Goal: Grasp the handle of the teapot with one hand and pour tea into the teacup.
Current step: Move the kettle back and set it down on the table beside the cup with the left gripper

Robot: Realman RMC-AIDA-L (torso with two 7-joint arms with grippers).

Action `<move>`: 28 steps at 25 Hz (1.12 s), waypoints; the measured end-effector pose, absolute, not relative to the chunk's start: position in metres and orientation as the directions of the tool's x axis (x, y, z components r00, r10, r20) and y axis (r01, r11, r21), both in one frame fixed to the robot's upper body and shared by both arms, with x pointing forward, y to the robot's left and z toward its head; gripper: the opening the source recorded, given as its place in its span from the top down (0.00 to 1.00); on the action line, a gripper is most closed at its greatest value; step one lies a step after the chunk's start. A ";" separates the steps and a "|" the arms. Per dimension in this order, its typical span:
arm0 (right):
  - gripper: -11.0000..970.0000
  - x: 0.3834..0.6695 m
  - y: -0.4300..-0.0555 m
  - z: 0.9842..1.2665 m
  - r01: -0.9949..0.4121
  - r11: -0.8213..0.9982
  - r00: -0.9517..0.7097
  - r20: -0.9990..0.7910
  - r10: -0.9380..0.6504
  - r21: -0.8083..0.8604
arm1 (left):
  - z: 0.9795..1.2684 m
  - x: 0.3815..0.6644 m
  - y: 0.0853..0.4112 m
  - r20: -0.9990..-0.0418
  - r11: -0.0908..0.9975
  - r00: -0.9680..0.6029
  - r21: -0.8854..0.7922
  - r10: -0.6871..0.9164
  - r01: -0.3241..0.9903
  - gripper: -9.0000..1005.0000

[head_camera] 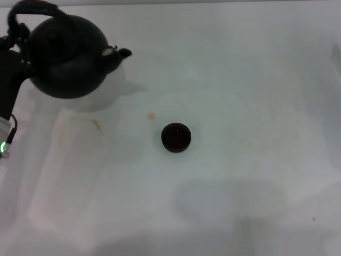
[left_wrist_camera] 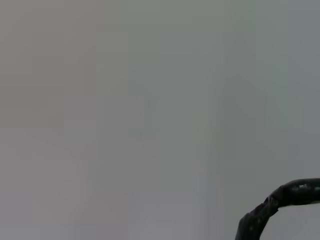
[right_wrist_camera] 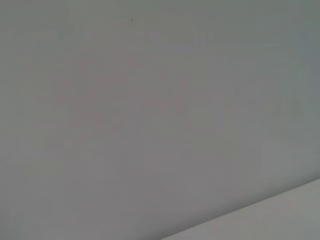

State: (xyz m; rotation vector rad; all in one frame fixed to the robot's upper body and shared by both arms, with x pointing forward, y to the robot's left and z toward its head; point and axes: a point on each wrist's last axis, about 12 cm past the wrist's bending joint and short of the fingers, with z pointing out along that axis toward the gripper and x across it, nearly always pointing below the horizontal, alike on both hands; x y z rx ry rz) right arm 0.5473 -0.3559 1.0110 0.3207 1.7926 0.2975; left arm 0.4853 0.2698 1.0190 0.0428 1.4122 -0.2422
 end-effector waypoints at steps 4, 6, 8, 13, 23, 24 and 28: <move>0.15 0.548 -0.355 1.012 0.056 0.929 -0.232 -0.900 0.368 0.366 | 1.016 0.476 0.270 -0.977 0.975 0.129 -0.151 -0.172 0.160 0.89; 0.15 0.549 -0.355 1.012 0.053 0.929 -0.230 -0.901 0.368 0.365 | 1.014 0.472 0.268 -0.974 0.974 0.127 -0.166 -0.187 0.155 0.89; 0.15 0.550 -0.355 1.013 0.051 0.929 -0.228 -0.902 0.367 0.365 | 1.013 0.469 0.267 -0.973 0.972 0.121 -0.178 -0.197 0.154 0.89; 0.15 0.551 -0.355 1.014 0.049 0.930 -0.225 -0.903 0.366 0.365 | 1.009 0.459 0.262 -0.968 0.965 0.099 -0.216 -0.232 0.145 0.88; 0.15 0.553 -0.355 1.015 0.048 0.930 -0.224 -0.904 0.365 0.364 | 0.998 0.429 0.273 -0.941 0.942 0.062 -0.327 -0.332 0.080 0.88; 0.15 0.554 -0.355 1.015 0.050 0.931 -0.227 -0.904 0.363 0.362 | 0.997 0.425 0.275 -0.942 0.942 0.057 -0.328 -0.332 0.071 0.88; 0.15 0.556 -0.354 1.016 0.051 0.932 -0.231 -0.904 0.359 0.358 | 0.996 0.423 0.275 -0.943 0.942 0.049 -0.326 -0.330 0.076 0.88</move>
